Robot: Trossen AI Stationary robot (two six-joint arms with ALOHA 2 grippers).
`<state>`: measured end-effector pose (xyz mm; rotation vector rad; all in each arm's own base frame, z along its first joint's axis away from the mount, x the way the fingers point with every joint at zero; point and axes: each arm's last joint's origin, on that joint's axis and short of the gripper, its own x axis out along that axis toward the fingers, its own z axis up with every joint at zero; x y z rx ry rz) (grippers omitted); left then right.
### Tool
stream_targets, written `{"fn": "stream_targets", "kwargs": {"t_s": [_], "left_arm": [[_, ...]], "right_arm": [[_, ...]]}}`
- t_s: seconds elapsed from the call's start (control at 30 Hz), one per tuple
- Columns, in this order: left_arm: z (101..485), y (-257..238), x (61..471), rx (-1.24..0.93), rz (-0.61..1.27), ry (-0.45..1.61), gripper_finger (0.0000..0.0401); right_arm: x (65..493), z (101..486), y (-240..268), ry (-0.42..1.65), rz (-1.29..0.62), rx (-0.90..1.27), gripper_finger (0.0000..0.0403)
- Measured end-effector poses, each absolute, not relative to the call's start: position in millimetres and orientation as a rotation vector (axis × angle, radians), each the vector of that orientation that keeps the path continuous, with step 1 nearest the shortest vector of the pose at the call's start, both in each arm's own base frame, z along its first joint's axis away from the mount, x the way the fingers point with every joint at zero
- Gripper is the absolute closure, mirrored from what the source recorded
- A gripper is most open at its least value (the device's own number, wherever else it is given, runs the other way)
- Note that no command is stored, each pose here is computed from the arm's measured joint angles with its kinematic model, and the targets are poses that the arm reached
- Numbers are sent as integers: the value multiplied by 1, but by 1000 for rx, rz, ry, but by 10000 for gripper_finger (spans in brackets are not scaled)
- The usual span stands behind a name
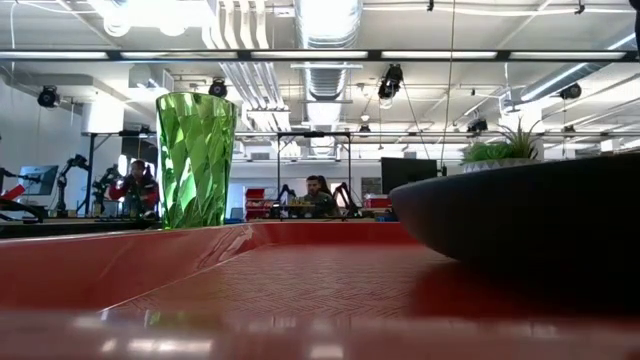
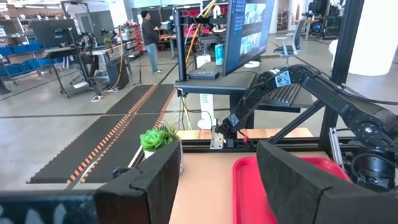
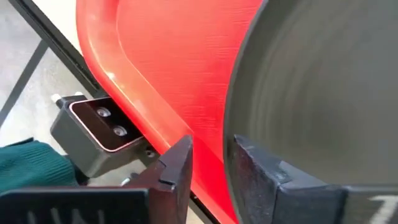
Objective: Pick and place plate/cup/fork/spoon on tray
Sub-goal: Put the black plate on the red serving tray, then put the green cup to the top left side of the black plate on the red serving tray
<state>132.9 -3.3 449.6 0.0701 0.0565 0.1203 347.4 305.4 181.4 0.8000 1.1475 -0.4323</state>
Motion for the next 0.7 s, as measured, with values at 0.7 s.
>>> {"fn": "stream_targets", "kwargs": {"t_s": [0.7], "left_arm": [[446,-3,130,76,118,93,206]], "right_arm": [[354,286,249,1025,-643,319,284]]}}
